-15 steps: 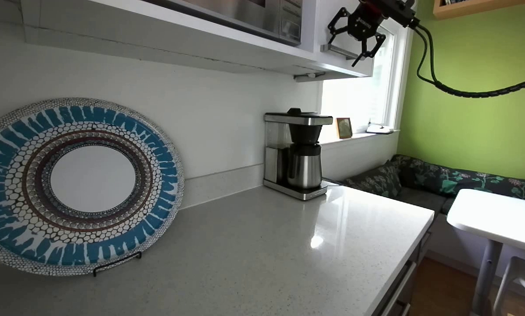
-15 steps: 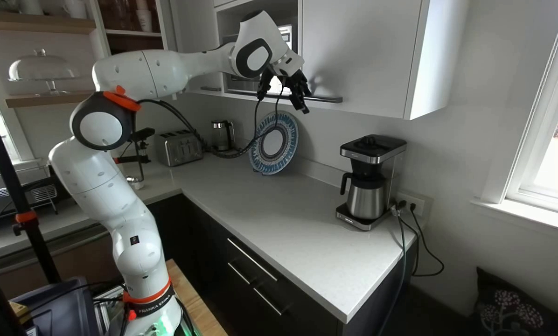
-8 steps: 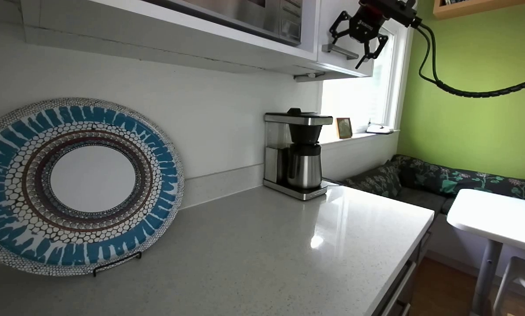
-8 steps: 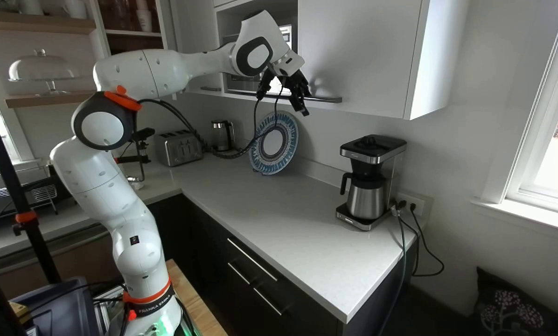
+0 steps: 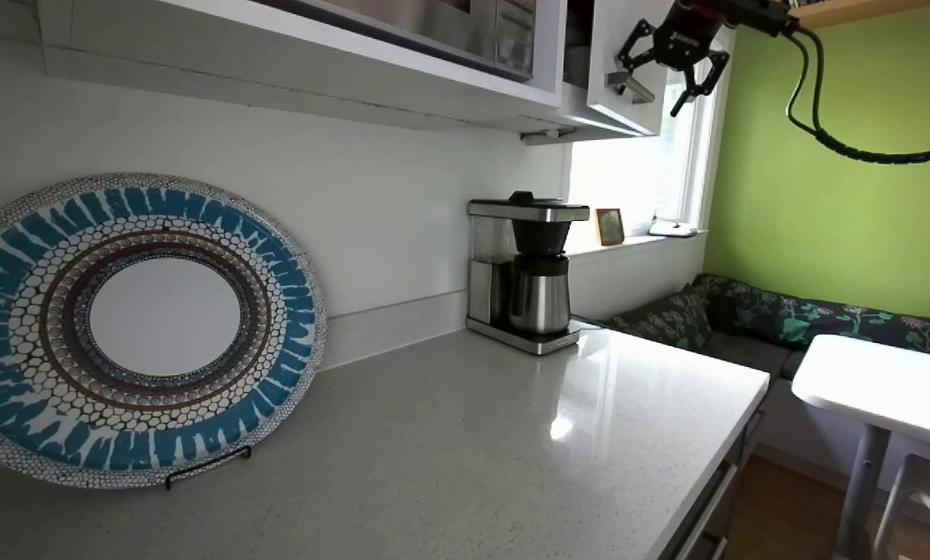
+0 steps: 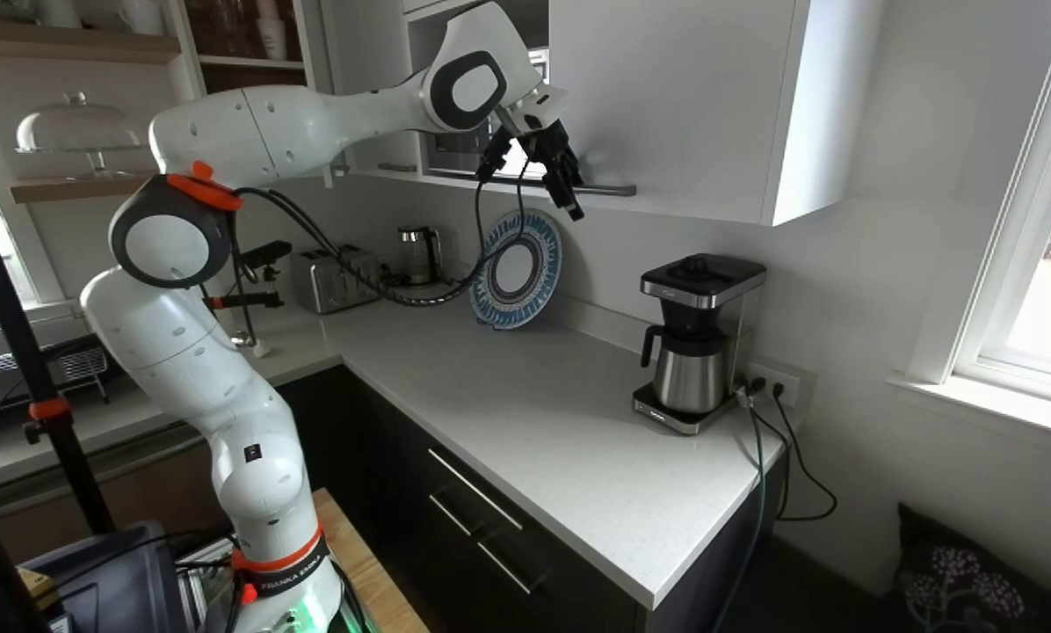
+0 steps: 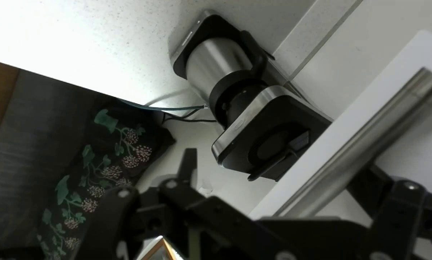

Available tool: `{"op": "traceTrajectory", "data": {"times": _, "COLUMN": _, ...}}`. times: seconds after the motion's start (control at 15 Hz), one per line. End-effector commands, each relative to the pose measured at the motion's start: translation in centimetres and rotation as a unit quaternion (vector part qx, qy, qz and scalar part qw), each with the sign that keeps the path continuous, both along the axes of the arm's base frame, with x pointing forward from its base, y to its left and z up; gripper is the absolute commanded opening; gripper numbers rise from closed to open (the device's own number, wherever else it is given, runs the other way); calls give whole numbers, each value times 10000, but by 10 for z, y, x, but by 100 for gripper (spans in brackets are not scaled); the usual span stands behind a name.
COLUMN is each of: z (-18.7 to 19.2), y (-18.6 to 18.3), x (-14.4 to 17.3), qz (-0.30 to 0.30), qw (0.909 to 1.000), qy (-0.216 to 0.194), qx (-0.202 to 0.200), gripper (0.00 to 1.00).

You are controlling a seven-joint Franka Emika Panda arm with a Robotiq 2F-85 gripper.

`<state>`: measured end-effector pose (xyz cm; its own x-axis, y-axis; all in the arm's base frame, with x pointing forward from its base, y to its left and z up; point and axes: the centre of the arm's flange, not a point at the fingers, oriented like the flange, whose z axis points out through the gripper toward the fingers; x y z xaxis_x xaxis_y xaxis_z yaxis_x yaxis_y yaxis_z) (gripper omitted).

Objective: Open the top cupboard door and remove the cup and put it on top of the kitchen countertop

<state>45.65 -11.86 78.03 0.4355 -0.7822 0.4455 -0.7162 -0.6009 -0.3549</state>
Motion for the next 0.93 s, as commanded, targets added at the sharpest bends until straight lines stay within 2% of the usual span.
{"op": "traceTrajectory", "data": {"times": 0.0, "z": -18, "y": -40, "x": -45, "qz": 168, "qw": 9977, "qy": 547, "qx": -365, "gripper": 100}}
{"op": "traceTrajectory", "data": {"times": 0.6, "z": -19, "y": -88, "x": -98, "qz": 1083, "qw": 9869, "qy": 904, "qx": -783, "gripper": 100}}
{"op": "traceTrajectory", "data": {"times": 0.87, "z": -23, "y": -112, "x": -117, "qz": 1402, "qw": 9826, "qy": 840, "qx": -883, "gripper": 100}}
